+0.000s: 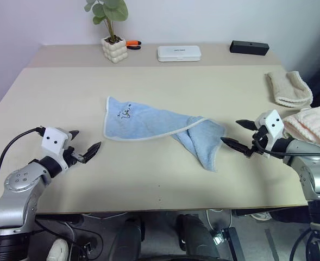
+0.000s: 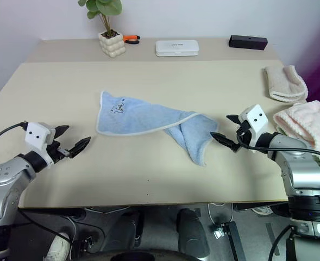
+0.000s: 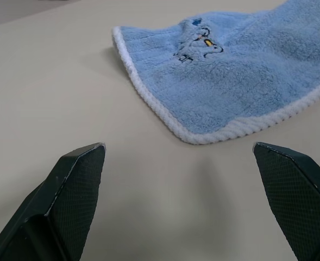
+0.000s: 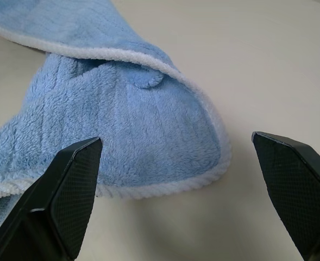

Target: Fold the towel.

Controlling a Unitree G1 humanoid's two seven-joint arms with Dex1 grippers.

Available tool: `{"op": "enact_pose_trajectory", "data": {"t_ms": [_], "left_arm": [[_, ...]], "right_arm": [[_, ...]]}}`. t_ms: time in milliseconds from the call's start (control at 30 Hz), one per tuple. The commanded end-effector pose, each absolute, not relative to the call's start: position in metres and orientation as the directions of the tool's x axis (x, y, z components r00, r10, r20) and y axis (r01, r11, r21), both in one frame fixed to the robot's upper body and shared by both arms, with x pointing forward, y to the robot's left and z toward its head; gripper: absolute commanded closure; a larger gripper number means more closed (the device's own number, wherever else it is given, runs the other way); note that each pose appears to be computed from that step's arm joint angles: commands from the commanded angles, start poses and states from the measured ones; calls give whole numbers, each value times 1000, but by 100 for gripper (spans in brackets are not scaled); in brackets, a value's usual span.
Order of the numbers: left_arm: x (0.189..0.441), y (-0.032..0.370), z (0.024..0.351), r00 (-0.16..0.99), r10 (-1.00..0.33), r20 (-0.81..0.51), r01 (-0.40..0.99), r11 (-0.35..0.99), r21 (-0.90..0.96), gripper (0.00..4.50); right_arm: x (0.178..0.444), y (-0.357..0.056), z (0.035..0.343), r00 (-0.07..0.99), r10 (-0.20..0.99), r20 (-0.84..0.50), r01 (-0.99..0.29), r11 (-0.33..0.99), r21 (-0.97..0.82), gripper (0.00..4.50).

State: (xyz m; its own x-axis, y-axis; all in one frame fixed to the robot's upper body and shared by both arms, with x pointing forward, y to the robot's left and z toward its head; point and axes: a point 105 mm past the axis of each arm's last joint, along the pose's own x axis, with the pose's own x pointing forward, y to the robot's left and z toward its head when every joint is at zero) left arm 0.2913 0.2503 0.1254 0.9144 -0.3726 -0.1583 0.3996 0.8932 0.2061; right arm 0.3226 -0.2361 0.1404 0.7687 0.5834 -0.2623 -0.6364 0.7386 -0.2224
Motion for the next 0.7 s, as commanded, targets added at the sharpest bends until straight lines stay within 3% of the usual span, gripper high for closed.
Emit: {"op": "enact_pose_trajectory", "data": {"t_ms": [33,300,467,700], "left_arm": [[291,250,138,919,-375,-124,395,888,235,5],[288,237,141,895,-428,-127,446,856,259,5],[272,194,134,763,-606,-224,645,692,324,5],[290,199,122,769,-559,-309,636,622,457,5]], "right_arm": [[322,-232,156,773,593,-227,-635,727,-262,0],[322,-225,157,769,598,-223,-639,725,-259,0],[324,-213,154,760,614,-213,-650,715,-257,0],[318,-201,148,761,619,-195,-649,722,-241,0]]}}
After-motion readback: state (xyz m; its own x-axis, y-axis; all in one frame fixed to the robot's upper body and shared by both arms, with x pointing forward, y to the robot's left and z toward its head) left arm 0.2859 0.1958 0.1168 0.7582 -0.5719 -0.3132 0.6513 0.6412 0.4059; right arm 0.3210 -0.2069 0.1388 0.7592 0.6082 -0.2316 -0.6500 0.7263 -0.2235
